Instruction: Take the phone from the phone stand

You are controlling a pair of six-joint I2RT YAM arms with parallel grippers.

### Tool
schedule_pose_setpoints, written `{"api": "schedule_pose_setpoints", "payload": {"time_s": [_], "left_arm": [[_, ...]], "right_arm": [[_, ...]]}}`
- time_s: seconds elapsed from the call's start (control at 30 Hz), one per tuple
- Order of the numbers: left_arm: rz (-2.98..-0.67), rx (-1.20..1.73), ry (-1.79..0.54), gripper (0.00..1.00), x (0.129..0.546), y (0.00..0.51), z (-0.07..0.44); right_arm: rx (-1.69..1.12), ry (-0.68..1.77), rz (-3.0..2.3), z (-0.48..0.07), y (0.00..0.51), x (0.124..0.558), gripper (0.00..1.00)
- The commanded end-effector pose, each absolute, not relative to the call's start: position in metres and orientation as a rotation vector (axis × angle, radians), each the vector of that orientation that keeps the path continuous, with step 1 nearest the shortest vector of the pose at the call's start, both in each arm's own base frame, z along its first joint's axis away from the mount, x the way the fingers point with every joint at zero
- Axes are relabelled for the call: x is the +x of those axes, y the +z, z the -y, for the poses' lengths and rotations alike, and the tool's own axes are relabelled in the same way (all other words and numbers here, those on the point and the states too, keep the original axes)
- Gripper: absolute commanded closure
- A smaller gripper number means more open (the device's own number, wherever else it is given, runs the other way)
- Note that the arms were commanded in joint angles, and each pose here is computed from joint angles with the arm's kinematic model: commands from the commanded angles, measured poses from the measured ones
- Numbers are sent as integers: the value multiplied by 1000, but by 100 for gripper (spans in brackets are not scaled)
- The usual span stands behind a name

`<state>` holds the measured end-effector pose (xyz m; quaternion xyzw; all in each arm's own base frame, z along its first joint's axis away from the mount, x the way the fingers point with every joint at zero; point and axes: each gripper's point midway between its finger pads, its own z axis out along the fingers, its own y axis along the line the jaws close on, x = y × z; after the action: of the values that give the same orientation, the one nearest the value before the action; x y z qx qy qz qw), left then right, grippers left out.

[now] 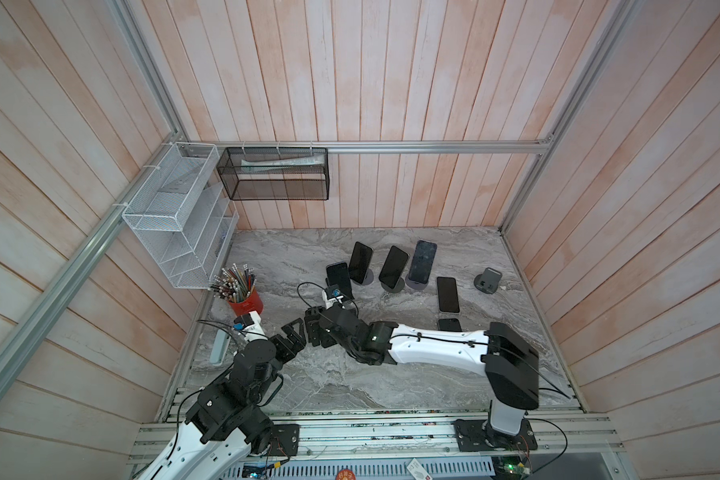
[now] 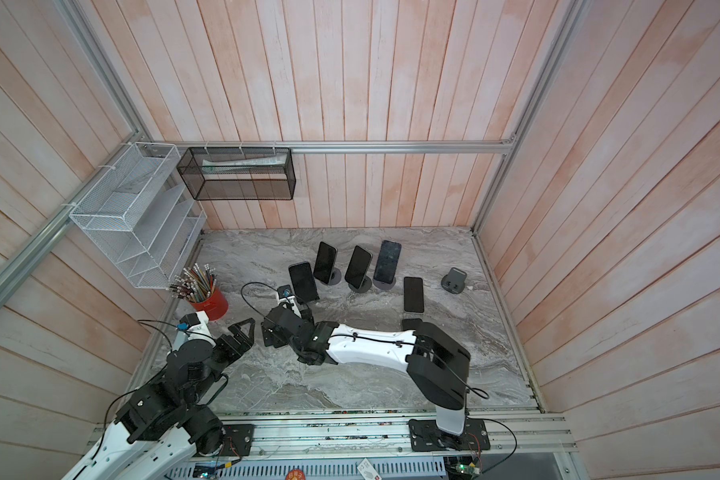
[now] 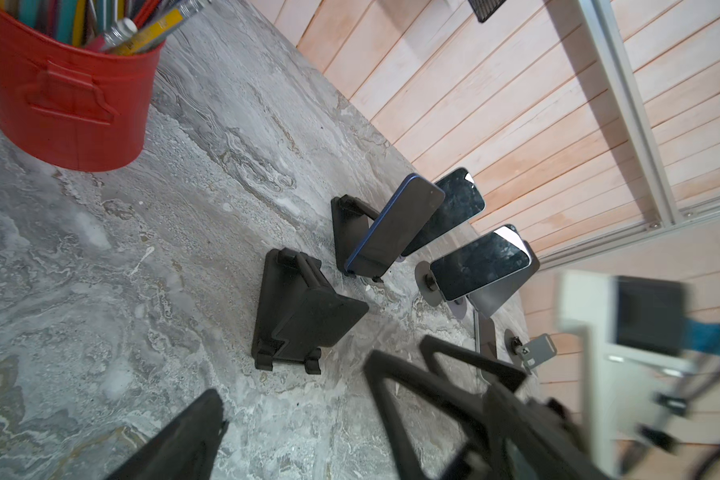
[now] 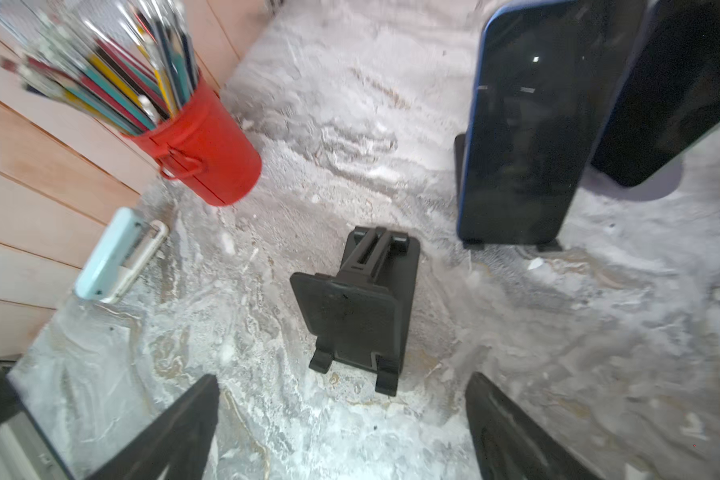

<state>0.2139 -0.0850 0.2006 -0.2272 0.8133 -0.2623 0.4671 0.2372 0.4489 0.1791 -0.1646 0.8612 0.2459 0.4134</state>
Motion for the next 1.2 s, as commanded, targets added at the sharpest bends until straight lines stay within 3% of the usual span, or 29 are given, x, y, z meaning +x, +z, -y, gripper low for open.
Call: {"api": "schedule_pose_setpoints", "payload": {"time_s": [0.0,0.27,0.57,0.83,1.03,1.17], "left_arm": [[-1984,-504,-704,2,220,213,99],[-2056,-430,-686,5,246,208,132],[-2101,-323,-551,2,273,213,174],[-2091,-294,-574,3,278,223,183],[-2128,-321,-697,4,254,206,182],[-2131,-356,-712,4,239,193,169]], "right_arm": [[-382,569,-2087,-416,202,238,7],[-230,329,-2040,-296,201,240,3],[-126,376,-2018,-215,195,230,2],[-169,466,-2056,-226,187,222,4],[-288,493,-2084,-261,181,226,7],[-324,406,-2107,-274,169,238,3]]}}
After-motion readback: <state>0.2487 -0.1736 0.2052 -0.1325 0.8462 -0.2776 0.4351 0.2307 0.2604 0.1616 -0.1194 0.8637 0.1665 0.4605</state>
